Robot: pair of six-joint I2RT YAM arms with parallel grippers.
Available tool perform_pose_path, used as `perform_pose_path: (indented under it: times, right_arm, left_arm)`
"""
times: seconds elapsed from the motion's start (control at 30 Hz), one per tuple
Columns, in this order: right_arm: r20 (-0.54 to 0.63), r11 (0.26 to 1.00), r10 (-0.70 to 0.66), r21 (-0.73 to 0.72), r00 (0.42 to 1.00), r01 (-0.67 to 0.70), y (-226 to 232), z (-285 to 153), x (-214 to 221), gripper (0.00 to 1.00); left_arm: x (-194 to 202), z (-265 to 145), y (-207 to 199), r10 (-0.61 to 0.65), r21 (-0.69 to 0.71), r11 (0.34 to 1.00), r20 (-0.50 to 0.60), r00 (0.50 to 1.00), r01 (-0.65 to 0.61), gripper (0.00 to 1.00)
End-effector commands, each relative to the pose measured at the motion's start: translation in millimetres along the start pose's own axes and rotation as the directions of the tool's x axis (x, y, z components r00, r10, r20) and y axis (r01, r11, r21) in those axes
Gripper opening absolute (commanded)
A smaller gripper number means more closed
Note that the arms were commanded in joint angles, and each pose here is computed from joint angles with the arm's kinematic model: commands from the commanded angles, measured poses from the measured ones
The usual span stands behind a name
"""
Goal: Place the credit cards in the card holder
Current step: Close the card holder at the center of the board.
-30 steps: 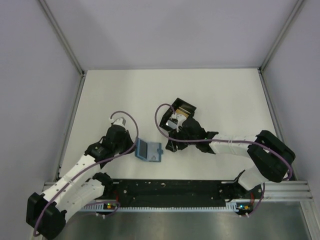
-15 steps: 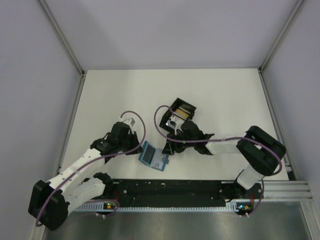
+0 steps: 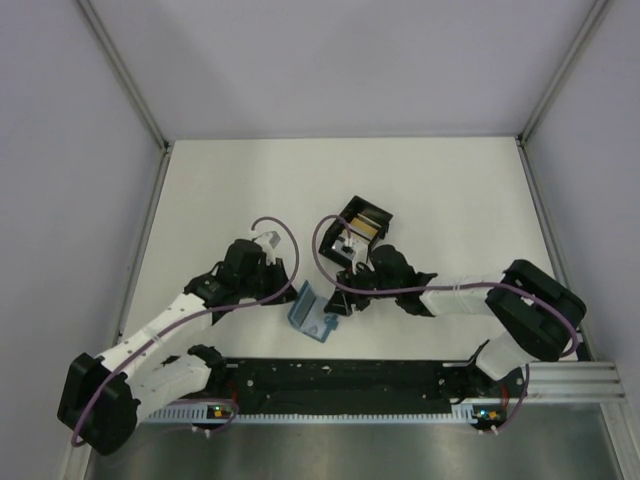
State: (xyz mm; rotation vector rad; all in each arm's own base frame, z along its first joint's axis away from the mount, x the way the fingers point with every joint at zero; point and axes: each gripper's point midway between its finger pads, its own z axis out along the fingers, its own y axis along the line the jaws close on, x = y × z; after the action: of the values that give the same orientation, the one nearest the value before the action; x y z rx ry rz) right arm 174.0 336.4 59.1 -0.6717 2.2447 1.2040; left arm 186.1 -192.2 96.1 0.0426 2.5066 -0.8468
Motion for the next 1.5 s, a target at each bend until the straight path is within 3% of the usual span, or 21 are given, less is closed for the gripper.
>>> perform_pose_path:
  times: [0.0, 0.43, 0.53, 0.8, 0.9, 1.1, 1.47]
  right_arm:
    - [0.007, 0.986, -0.070, -0.153, 0.997, 0.071, 29, 1, -5, 0.58]
    - [-0.096, 0.959, -0.115, -0.270, 0.989, 0.085, 46, 10, 18, 0.55]
    - [-0.094, 0.956, -0.117, -0.279, 0.989, 0.087, 48, 7, 21, 0.50]
    - [-0.142, 0.953, -0.122, -0.293, 0.982, 0.076, 45, 1, 39, 0.21]
    - [-0.160, 0.959, -0.114, -0.275, 0.980, 0.067, 40, 0, 46, 0.17]
    - [-0.114, 0.981, -0.092, -0.182, 0.989, 0.070, 28, -3, 41, 0.22]
    - [0.156, 0.998, -0.031, 0.055, 0.987, 0.023, 14, -35, -12, 0.33]
  left_arm:
    - [-7, 4, -27, 0.038, 0.129, 0.991, 0.013, 0.999, -0.039, 0.20]
    - [11, 18, -31, 0.020, 0.180, 0.984, -0.046, 0.999, -0.011, 0.20]
    - [15, 22, -30, 0.011, 0.181, 0.983, -0.055, 0.998, -0.001, 0.18]
    - [24, 31, -30, -0.008, 0.191, 0.981, -0.073, 0.997, 0.022, 0.18]
    - [32, 37, -29, -0.005, 0.189, 0.982, -0.097, 0.995, 0.023, 0.17]
    - [53, 50, -23, 0.013, 0.160, 0.987, -0.171, 0.985, 0.015, 0.11]
    - [68, 56, -6, 0.007, 0.089, 0.996, -0.186, 0.982, 0.010, 0.10]
